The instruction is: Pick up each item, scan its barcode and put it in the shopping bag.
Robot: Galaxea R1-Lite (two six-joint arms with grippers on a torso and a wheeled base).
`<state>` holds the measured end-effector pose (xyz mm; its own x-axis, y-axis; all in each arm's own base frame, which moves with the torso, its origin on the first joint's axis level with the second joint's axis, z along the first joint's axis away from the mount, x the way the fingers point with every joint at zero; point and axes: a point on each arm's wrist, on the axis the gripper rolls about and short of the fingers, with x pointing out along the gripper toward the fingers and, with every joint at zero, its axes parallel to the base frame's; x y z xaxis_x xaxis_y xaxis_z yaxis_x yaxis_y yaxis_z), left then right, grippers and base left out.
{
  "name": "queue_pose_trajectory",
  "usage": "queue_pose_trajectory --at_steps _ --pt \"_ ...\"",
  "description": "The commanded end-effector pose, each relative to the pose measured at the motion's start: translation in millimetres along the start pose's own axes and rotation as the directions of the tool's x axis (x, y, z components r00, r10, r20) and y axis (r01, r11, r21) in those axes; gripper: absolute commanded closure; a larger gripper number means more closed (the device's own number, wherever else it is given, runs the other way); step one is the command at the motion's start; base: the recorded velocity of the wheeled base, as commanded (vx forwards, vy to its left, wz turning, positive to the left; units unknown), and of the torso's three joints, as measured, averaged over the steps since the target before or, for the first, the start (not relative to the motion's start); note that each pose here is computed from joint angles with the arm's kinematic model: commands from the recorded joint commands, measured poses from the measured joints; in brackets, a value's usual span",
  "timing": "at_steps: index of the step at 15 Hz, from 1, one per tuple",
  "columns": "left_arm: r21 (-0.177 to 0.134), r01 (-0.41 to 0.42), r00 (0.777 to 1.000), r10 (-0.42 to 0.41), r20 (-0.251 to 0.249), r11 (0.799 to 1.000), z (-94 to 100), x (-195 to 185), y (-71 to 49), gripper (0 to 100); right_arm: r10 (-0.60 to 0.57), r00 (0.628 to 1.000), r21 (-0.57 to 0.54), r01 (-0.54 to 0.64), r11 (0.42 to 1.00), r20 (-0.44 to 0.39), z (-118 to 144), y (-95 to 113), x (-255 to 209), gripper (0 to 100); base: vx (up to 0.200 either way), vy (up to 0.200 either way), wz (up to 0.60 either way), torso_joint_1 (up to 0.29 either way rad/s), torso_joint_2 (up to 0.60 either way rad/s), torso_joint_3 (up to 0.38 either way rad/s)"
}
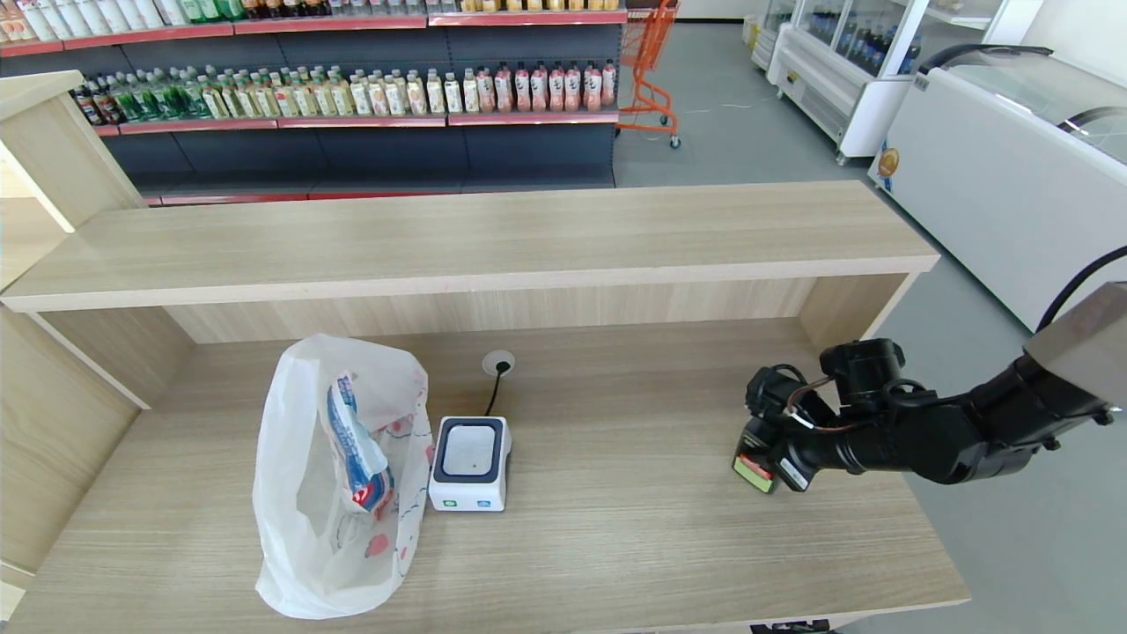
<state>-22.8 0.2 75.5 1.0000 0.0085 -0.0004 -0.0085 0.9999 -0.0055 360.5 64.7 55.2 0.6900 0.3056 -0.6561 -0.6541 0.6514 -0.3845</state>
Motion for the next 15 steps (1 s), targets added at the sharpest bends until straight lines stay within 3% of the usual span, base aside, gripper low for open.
queue_pose_trajectory --at_steps 1,6,9,11,12,13,15 --pt "-0.001 -0.001 1.0 0.001 0.0 1.0 0.0 0.0 0.0 0 0.005 1.0 -0.009 -0.005 1.0 0.005 2.3 1.0 5.8 100 0.0 0.0 0.0 0.0 0.0 0.0" --pt "-0.001 -0.001 1.0 0.001 0.0 1.0 0.0 0.0 0.0 0 -0.016 0.999 -0.009 0.017 1.0 0.049 14.9 1.7 -10.1 100 0.0 0.0 0.0 0.0 0.0 0.0" --pt "-0.001 -0.001 1.0 0.001 0.0 1.0 0.0 0.0 0.0 0 -0.123 0.98 0.086 0.111 0.99 0.155 24.0 -4.0 -57.3 100 0.0 0.0 0.0 0.0 0.0 0.0" --pt "-0.001 -0.001 1.0 0.001 0.0 1.0 0.0 0.0 0.0 0 -0.249 0.93 0.069 0.239 0.969 0.27 16.3 -0.2 -95.2 100 0.0 0.0 0.0 0.0 0.0 0.0" --pt "-0.001 -0.001 1.0 0.001 0.0 1.0 0.0 0.0 0.0 0 -0.275 0.905 -0.008 0.293 0.956 0.326 11.5 10.0 -109.7 100 0.0 0.0 0.0 0.0 0.0 0.0" --pt "-0.001 -0.001 1.0 0.001 0.0 1.0 0.0 0.0 0.0 0 -0.239 0.886 -0.158 0.323 0.933 0.397 6.0 23.6 -117.2 100 0.0 0.0 0.0 0.0 0.0 0.0" --pt "-0.001 0.001 1.0 -0.001 0.0 1.0 0.0 0.0 0.1 0 0.071 0.837 -0.498 0.252 0.83 0.542 10.1 33.5 -114.4 100 0.0 0.0 0.0 0.0 0.0 0.0"
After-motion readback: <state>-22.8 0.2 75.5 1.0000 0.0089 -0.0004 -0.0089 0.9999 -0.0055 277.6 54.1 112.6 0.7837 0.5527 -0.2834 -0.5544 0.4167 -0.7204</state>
